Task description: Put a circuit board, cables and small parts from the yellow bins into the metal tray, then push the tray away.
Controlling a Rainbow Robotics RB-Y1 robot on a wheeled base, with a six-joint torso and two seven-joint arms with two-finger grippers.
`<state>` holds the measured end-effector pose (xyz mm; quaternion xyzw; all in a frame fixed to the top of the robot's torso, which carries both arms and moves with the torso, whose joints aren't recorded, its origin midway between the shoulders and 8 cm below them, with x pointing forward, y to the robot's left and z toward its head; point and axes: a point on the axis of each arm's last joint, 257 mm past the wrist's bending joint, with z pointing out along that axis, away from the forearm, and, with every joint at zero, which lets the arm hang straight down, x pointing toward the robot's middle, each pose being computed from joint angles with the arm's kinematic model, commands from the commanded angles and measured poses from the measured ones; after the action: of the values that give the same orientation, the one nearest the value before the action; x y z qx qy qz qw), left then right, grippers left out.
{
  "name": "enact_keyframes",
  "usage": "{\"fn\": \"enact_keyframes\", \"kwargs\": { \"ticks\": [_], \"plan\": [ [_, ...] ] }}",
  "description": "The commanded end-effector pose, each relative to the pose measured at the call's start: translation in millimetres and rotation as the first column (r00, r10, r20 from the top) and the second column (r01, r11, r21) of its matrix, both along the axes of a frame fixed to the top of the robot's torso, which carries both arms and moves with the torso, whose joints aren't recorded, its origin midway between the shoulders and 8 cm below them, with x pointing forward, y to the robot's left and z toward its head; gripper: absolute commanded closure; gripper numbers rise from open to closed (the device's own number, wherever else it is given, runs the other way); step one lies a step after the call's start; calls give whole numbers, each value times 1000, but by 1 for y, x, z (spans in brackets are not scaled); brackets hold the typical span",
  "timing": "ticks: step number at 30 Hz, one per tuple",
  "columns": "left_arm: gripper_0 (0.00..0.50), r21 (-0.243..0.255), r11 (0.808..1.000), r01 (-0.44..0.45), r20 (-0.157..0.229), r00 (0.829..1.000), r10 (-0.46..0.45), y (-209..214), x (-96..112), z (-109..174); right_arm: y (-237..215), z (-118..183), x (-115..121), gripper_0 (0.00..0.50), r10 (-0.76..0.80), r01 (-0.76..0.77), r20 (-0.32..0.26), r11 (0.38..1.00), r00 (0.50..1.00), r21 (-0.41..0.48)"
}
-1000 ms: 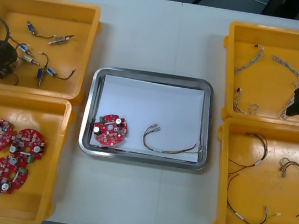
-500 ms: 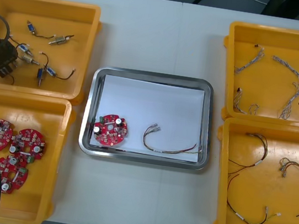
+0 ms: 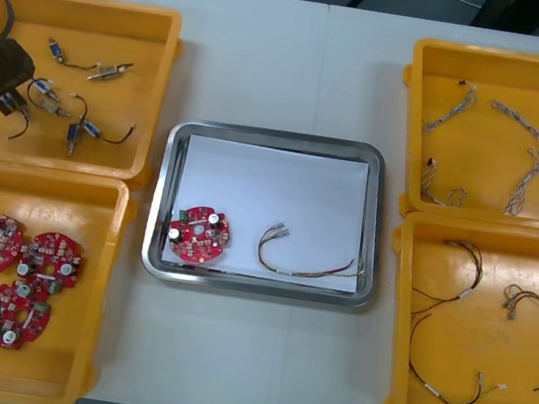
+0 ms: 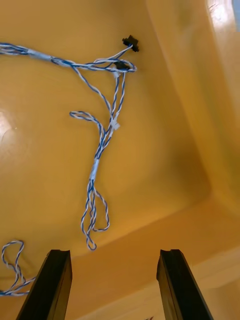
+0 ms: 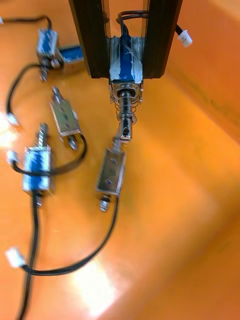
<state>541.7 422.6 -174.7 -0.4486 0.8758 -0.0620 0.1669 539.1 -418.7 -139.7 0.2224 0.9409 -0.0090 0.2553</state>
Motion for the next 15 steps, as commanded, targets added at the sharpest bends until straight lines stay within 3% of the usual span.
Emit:
{"fn": "enact_keyframes", "kwargs": {
  "ticks": [1,10,15],
  "plan": [
    [500,30,998,61,88,994,-64,-11,12,59,2,19,21,0,-93,90,78,995,993,39],
    [500,55,992,116,90,989,-121,-22,-6,92,3,7,44,0,-167,159,101,984,981,78],
    [500,113,983,146,145,976,-162,-27,-2,115,-1,-3,55,0,-190,187,102,982,976,37]
  ]
}}
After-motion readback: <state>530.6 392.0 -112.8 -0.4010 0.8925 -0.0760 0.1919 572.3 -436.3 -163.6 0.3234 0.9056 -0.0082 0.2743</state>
